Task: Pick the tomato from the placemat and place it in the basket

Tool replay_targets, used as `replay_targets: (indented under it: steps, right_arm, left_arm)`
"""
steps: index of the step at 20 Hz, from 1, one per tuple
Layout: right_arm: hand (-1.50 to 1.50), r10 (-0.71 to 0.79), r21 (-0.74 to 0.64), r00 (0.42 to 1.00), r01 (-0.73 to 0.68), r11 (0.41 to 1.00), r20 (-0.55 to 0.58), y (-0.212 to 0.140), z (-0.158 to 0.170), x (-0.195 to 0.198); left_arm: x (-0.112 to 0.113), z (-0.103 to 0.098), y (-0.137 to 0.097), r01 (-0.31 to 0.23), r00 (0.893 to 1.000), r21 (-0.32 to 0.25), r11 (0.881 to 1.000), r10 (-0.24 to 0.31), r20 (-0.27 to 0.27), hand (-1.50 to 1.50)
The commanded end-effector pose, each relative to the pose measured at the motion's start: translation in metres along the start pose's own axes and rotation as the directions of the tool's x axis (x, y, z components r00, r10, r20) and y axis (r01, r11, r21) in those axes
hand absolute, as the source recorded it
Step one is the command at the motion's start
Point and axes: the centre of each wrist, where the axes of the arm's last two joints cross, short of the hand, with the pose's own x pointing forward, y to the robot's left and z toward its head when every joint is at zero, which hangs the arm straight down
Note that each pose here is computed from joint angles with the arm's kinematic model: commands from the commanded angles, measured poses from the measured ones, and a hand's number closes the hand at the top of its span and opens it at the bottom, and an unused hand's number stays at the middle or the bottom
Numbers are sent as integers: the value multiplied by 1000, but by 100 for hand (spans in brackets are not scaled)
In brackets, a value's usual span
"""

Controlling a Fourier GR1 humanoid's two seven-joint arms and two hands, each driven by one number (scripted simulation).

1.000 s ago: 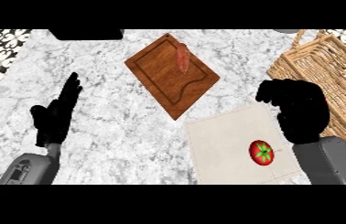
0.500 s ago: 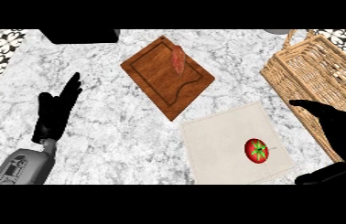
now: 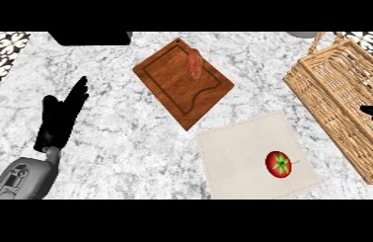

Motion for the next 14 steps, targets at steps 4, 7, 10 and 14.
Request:
replay_targets:
  steps: [4,7,10,14]
  right_arm:
    - [-150,-40,250,999,38,968,5,6,22,0]
    - [-150,-22,254,1000,22,967,-6,-6,21,-5]
    - [-150,1,246,1000,5,969,-25,9,17,-10]
    - [-150,-28,149,999,32,988,-23,14,30,-20]
  left_arm:
    - [7,6,-9,9,1000,-12,1000,-9,-3,0]
    - [0,-4,-28,-7,1000,-11,1000,8,14,0]
    - [6,-12,-11,-2,1000,-22,1000,2,-1,0]
    - [3,4,7,0,1000,-14,1000,0,11,0]
